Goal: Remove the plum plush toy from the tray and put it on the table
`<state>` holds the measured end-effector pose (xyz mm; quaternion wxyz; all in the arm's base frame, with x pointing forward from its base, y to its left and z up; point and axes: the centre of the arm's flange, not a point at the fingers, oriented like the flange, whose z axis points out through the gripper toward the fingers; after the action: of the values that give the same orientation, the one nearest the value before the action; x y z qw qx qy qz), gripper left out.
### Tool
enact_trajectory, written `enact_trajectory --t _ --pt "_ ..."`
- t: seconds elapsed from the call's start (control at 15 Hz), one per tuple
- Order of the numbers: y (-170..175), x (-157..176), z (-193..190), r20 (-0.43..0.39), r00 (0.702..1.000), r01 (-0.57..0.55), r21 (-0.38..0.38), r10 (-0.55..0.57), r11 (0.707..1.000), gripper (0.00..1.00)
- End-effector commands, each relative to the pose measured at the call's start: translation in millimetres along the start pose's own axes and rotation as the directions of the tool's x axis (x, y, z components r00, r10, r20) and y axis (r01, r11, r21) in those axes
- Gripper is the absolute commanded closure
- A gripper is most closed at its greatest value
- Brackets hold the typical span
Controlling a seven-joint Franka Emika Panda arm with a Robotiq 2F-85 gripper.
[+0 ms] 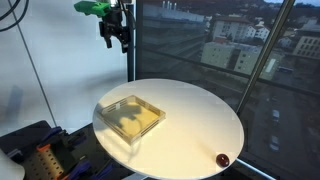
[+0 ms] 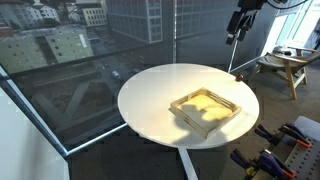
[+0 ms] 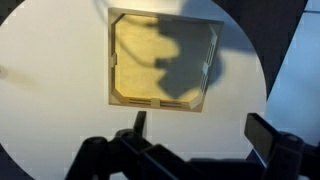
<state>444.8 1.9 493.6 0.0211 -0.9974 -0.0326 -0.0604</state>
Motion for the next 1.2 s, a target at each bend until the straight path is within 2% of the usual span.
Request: enact_trajectory --t 0.0,0.07,1.13 --pt "-5 -13 -9 -0.008 1.0 -0.007 0.02 0.007 1.0 0.0" --pt "-1 -3 -2 -0.005 1.0 0.003 0.0 -0.003 1.0 0.0" --pt "-1 -3 0 0.0 1.0 0.003 0.0 -0.003 1.0 0.0"
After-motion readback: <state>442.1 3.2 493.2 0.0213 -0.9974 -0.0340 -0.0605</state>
